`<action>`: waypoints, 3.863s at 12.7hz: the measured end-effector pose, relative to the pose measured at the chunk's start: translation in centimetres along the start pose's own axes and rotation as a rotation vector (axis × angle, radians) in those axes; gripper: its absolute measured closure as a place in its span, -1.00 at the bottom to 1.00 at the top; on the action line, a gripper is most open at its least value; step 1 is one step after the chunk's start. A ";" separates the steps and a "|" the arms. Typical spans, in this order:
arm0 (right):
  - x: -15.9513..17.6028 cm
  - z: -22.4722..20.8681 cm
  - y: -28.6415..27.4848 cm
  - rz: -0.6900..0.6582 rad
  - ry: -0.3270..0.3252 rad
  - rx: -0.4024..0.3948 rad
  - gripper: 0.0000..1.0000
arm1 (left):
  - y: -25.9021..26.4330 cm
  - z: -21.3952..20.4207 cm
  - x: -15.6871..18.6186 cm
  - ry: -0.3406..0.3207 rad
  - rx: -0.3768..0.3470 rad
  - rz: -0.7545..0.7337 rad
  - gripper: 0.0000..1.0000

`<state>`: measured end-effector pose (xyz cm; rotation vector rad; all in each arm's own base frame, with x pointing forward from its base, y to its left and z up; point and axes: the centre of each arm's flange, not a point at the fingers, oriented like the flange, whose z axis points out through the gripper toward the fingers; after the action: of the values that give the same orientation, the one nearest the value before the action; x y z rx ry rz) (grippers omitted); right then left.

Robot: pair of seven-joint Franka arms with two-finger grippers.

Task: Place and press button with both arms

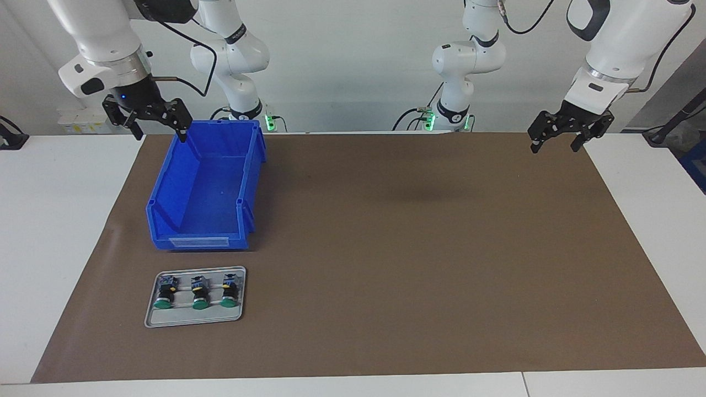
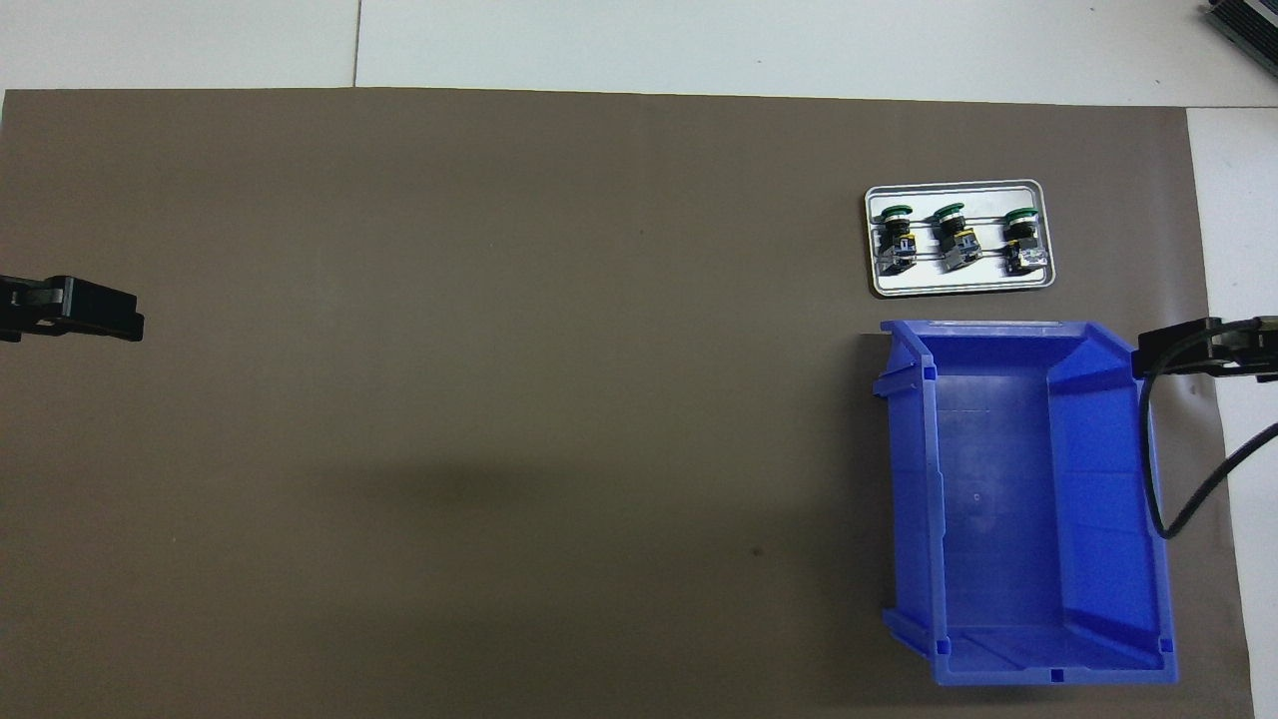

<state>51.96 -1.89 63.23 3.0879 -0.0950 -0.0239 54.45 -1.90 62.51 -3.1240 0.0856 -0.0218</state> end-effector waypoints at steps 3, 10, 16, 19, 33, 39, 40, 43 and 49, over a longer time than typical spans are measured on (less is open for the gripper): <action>0.0 0.0 0.0 0.000 0.001 0.000 -1.00 | 0.0 0.0 0.0 0.000 0.000 0.000 -1.00; 1.6 0.5 0.2 0.002 0.074 0.002 -1.00 | 0.0 0.0 0.0 0.000 0.000 0.000 -1.00; 12.5 9.4 0.7 -0.090 0.131 0.023 -1.00 | 0.0 0.0 0.0 0.000 0.000 0.000 -1.00; 17.9 16.8 -0.2 -0.176 0.189 0.030 -1.00 | 0.0 0.0 0.0 0.000 0.000 0.000 -1.00; 18.3 32.8 -1.1 -0.376 0.272 0.055 -0.85 | 0.0 0.0 0.0 0.000 0.000 0.000 -1.00; 18.2 33.0 -1.2 -0.381 0.274 0.055 0.08 | 0.0 0.0 0.0 0.000 0.000 0.000 -1.00; 18.3 32.8 -1.1 -0.378 0.278 0.055 0.35 | 0.0 0.0 0.0 0.000 0.000 0.000 -1.00; 19.0 30.8 -1.6 -0.306 0.283 0.074 0.36 | 0.0 0.0 0.0 0.000 0.000 0.000 -1.00; 19.5 17.9 -5.4 0.054 0.149 0.082 0.36 | 0.0 0.0 0.0 0.000 0.000 0.000 -1.00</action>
<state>71.47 1.33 44.83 3.1545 -0.1774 0.2173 54.45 -1.90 62.51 -3.1240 0.0856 -0.0218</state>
